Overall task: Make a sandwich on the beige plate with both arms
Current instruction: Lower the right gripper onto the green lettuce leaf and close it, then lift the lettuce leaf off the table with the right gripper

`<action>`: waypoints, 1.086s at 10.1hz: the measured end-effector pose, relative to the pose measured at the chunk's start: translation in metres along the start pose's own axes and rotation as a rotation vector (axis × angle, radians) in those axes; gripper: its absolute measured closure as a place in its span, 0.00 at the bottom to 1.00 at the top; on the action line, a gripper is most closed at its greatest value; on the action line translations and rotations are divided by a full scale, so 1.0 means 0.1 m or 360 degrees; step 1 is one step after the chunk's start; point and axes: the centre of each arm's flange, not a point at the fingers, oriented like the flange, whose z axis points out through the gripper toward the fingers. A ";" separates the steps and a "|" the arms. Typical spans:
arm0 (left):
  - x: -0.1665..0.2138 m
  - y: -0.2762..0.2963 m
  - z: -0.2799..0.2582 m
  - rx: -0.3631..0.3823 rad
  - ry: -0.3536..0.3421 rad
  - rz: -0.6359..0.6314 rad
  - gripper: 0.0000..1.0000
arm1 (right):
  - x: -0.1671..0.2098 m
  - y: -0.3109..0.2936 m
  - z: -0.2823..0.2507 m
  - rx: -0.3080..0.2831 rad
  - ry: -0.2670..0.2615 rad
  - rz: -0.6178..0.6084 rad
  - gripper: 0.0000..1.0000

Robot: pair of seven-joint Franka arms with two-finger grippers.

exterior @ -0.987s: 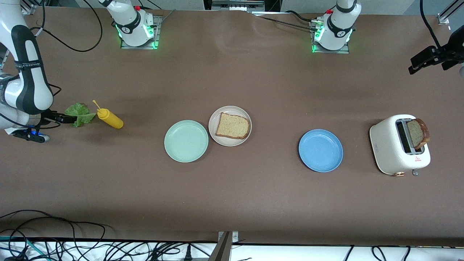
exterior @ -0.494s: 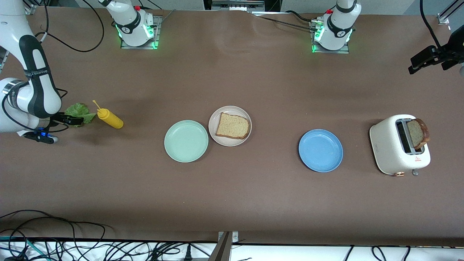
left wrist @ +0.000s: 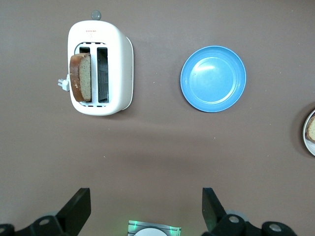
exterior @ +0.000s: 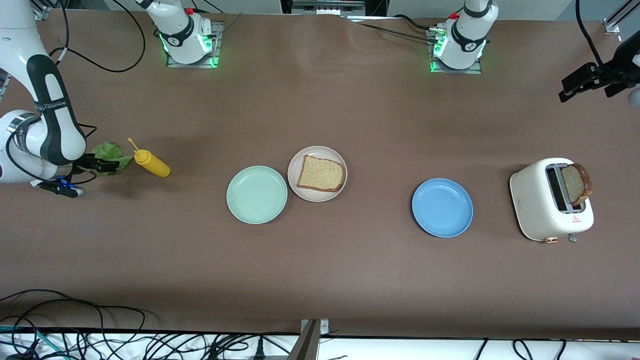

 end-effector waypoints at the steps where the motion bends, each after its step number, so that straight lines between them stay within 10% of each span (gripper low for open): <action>1: 0.00 -0.02 0.00 -0.0001 0.0000 -0.0005 0.00 | -0.01 0.01 0.01 0.0002 -0.0011 0.0003 0.13; 7: 0.00 -0.03 0.00 -0.0001 -0.0001 -0.0010 0.00 | -0.02 0.00 0.02 0.0005 -0.0028 0.0000 0.99; 11: 0.01 -0.03 0.00 -0.0001 0.0000 -0.0010 0.00 | -0.03 -0.03 -0.22 0.0009 -0.0039 -0.0009 0.99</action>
